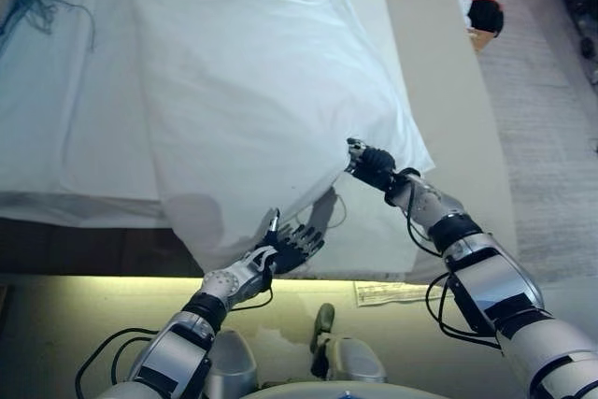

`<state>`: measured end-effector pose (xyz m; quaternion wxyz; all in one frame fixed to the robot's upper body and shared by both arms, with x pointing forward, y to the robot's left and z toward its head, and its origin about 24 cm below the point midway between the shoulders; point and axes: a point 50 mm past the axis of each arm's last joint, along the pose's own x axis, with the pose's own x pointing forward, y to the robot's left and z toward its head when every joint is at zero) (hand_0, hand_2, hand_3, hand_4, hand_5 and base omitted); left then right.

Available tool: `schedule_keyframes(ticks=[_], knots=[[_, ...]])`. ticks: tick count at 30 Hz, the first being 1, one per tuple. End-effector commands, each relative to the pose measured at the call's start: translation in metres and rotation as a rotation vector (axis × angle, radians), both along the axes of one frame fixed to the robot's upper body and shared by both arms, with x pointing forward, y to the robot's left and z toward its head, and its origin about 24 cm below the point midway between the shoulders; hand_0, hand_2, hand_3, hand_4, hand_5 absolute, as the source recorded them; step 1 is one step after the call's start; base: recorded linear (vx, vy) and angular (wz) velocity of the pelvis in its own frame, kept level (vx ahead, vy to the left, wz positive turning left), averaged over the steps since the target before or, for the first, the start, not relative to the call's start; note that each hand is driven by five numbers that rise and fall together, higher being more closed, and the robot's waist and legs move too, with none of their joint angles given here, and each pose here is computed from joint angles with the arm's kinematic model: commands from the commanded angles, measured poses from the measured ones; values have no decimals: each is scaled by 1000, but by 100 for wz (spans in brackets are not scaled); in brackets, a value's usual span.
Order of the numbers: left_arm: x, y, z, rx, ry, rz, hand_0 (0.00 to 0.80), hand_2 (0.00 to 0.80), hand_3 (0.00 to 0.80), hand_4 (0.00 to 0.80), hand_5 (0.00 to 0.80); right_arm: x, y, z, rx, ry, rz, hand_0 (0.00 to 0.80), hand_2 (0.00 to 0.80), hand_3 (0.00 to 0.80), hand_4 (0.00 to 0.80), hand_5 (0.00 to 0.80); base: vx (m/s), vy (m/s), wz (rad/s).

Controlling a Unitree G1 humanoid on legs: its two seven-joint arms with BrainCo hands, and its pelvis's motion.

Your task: Make the bed neatly

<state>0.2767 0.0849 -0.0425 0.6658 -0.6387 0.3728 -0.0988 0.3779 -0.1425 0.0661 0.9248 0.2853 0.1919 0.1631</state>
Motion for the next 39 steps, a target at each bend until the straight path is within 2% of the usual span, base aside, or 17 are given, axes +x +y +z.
schedule_keyframes(ticks=[1,14,30,31,32,33,39], knots=[[24,-40,37,-152,-86,13,0,0,0,0,0,10,-2,40,85,-171,-14,800,800,800,800,800,35,-68,-10],[52,-50,75,-286,-221,231,0,0,0,0,0,-1,11,19,94,-121,14,800,800,800,800,800,8,-26,-4],[66,-26,75,-223,-222,381,0,0,0,0,0,0,12,19,85,-119,15,800,800,800,800,800,-2,10,0],[66,-25,75,-215,-218,392,314,314,314,314,314,0,13,19,84,-118,15,800,800,800,800,800,0,0,0],[66,-23,73,-210,-214,404,536,536,536,536,536,0,12,19,82,-116,14,800,800,800,800,800,0,0,0],[65,-21,71,-206,-208,416,800,800,800,800,800,0,11,18,80,-113,12,800,800,800,800,800,9,23,3],[65,-7,64,-175,-185,499,800,800,800,800,800,-3,8,12,77,-100,-3,800,800,800,800,800,12,8,3]])
